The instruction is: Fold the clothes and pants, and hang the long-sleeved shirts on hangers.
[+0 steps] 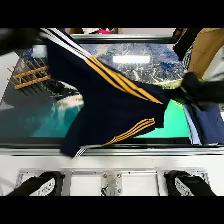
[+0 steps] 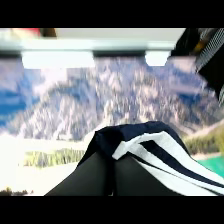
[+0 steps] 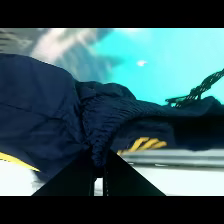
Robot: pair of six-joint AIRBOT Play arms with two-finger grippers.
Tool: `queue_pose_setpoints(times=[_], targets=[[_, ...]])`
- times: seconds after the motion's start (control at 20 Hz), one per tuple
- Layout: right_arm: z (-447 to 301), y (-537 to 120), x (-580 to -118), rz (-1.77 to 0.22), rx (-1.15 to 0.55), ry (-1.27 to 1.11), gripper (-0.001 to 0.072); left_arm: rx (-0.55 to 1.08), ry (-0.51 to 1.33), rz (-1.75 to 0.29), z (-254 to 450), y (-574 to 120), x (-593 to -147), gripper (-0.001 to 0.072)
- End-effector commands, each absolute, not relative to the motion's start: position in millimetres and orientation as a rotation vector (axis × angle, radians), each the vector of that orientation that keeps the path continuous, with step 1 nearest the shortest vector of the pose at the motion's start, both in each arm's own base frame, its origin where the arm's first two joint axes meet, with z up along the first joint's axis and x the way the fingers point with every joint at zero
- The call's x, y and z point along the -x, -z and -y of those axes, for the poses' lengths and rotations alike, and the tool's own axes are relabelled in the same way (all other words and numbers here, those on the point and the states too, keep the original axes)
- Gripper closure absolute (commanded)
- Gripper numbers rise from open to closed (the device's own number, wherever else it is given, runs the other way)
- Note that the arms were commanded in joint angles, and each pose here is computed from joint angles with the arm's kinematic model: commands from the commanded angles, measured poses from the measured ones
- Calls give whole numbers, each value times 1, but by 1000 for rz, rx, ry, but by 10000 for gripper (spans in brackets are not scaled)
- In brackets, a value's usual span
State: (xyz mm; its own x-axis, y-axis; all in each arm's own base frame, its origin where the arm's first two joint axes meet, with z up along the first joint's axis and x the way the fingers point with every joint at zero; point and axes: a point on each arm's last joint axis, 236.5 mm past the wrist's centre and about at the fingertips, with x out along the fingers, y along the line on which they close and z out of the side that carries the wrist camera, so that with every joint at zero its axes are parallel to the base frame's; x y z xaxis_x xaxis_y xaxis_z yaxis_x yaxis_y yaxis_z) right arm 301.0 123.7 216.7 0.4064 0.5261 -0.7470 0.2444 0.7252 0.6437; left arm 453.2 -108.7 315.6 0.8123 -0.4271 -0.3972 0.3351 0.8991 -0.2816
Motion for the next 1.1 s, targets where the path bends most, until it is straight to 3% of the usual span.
queue_pose_setpoints(times=[0.0,0.25,0.45,0.55,0.65,0.85,1.05], targets=[[-125,-132,-367,-1336,-821,-137,693,184,454,-682,142,-197,-528,704],[-151,-52,-470,-1283,-1069,-184,693,189,454,-696,148,-157,-595,704],[-140,-43,-501,-1172,-1051,-179,693,192,444,-699,143,-153,-597,704],[-135,-56,-493,-1170,-960,-238,693,206,439,-754,134,-154,-577,704],[-108,-67,-461,-1206,-734,-192,693,223,434,-796,122,-175,-539,705],[-73,-79,-407,-1295,-436,-86,693,231,435,-815,121,-193,-475,705],[-62,-70,-369,-1414,-196,-22,693,242,453,-950,132,-151,-410,704]])
